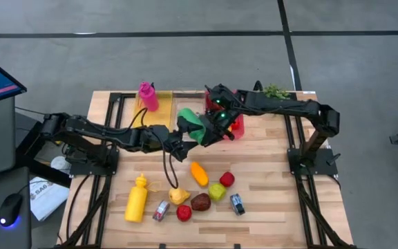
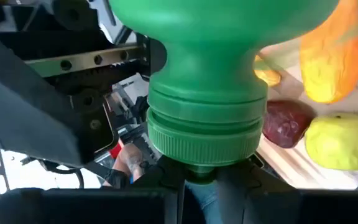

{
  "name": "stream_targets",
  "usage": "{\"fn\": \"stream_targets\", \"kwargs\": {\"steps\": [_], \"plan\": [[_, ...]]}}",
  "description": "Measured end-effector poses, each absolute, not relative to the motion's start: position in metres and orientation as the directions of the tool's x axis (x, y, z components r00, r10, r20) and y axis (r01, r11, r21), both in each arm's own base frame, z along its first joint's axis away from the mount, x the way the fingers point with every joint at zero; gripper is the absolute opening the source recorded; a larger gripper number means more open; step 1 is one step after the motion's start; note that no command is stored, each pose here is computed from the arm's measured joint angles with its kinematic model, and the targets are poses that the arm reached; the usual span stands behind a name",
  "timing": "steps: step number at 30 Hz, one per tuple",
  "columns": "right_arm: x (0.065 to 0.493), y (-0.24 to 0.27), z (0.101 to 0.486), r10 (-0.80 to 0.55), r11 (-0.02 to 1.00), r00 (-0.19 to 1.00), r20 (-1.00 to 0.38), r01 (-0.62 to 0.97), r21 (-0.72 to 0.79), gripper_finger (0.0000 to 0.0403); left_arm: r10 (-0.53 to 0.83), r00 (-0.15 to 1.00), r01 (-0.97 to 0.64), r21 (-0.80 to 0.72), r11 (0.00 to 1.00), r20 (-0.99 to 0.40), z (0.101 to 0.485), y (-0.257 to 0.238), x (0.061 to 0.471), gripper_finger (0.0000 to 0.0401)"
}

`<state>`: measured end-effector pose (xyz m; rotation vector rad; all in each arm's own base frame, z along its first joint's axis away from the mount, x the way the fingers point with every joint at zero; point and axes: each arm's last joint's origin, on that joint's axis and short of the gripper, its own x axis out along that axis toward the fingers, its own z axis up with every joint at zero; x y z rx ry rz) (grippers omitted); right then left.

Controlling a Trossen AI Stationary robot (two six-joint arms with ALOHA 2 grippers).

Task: Pick & Place Food Item
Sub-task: Put the green tumbler into the yellow bin

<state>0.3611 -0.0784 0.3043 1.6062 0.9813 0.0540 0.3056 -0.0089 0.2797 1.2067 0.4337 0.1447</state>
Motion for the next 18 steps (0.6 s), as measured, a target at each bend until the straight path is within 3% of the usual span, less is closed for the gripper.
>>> {"fn": "stream_targets", "kwargs": {"steps": [8,18], "plan": [[0.3645,-0.0845,0.3046,0.597,0.025,0.669,-0.443,0.536,0.844,0.0051,0.34,0.908,0.067,0.886,0.459,-0.245,0.2799,-0.009,0.3056,0.0389],[0.3684,-0.087,0.3099,0.584,0.01,0.704,-0.406,0.493,0.87,0.0051,0.355,0.898,0.073,0.884,0.461,-0.259,0.2783,-0.0083,0.305,0.0348]]}}
